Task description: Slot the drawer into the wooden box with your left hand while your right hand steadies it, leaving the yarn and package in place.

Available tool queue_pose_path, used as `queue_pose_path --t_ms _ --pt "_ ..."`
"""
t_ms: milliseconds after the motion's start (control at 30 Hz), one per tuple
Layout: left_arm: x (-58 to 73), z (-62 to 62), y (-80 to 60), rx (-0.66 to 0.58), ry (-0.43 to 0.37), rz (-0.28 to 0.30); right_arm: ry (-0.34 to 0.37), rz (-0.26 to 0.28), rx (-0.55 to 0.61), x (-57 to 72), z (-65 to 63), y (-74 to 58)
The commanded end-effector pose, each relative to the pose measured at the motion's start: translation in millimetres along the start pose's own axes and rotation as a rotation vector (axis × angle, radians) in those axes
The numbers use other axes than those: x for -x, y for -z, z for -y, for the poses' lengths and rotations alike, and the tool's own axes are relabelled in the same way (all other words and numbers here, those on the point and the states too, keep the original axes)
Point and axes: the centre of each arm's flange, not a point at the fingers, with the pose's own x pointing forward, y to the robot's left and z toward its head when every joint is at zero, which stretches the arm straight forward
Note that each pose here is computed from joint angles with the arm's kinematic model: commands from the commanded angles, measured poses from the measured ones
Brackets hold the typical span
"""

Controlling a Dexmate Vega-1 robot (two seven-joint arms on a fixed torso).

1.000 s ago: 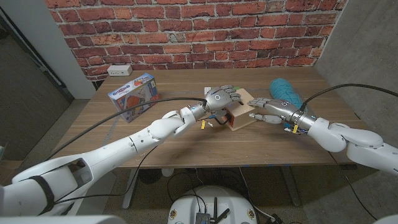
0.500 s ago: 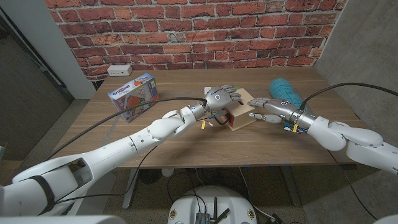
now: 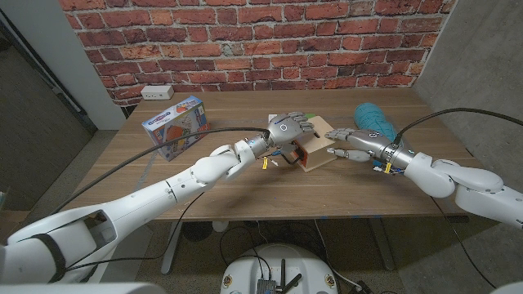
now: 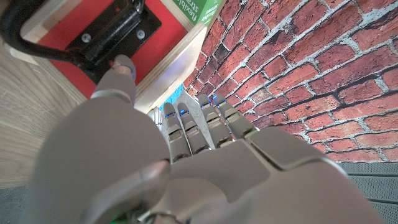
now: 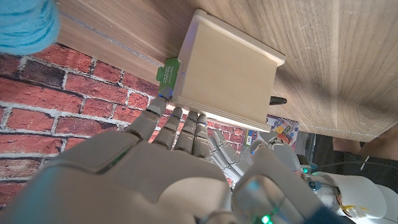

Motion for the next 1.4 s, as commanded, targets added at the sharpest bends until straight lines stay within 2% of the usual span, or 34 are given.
queue_pose_path --t_ms 33,200,800,1400 --pt "10.3 -4.1 4.2 0.003 0.023 -0.009 0.016 -0.002 0.012 -0.2 4.2 -0.1" --pt "13.7 -5.2 5.9 0.000 0.032 -0.030 0.016 -0.002 0.015 -0.7 6.7 -1.3" --pt "23.5 -5.4 8.3 0.005 0.049 -0.044 0.040 -0.001 0.040 0.4 14.8 -7.4" --pt "27.0 -7.8 8.2 0.002 0.052 -0.063 0.075 -0.002 0.057 2.4 23.1 -8.6"
